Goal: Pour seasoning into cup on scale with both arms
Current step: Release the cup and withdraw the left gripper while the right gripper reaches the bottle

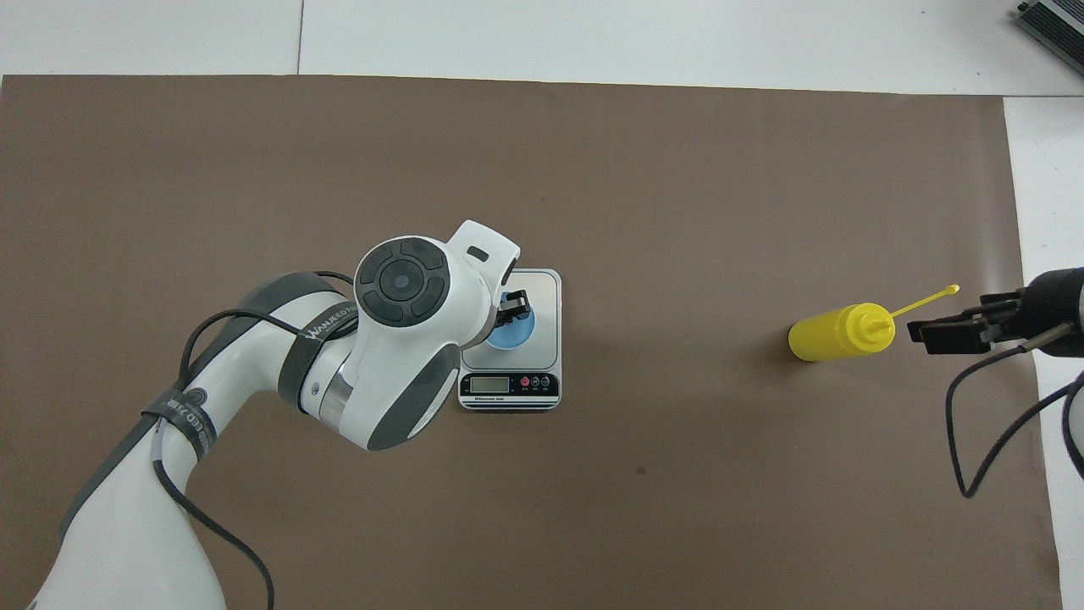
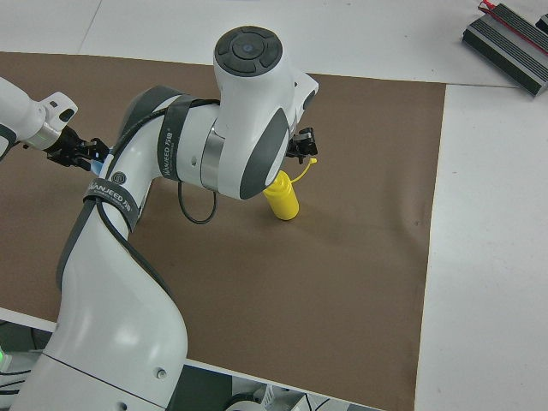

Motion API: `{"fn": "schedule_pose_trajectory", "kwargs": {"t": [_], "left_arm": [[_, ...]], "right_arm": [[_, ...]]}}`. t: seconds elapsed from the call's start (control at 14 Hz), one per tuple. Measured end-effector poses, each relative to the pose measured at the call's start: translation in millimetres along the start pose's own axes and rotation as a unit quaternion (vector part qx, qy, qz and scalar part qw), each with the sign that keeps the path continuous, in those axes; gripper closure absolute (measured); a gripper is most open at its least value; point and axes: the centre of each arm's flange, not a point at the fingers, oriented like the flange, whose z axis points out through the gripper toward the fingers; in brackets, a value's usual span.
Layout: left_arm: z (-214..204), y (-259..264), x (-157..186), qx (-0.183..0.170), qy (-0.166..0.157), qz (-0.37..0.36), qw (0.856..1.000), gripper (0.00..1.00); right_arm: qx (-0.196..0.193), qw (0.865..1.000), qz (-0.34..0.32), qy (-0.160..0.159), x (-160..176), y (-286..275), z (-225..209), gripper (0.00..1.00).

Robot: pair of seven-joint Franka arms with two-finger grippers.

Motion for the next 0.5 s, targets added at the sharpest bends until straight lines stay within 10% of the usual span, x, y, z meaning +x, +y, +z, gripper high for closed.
{"fn": "schedule_pose_trajectory", "kwargs": {"t": [0.14, 0.5], "left_arm": [[-26, -13, 15, 0.010, 0.014, -0.006, 1.000, 0.02], [-104, -70, 50, 0.031, 0.027, 0.026, 0.999, 0.00]], "right_arm": [[0.008, 0.999, -0.038, 0.023, -12, 12, 14, 0.00], [0.047, 0.991, -0.097, 0.085, -50, 44, 52, 0.00]]}}
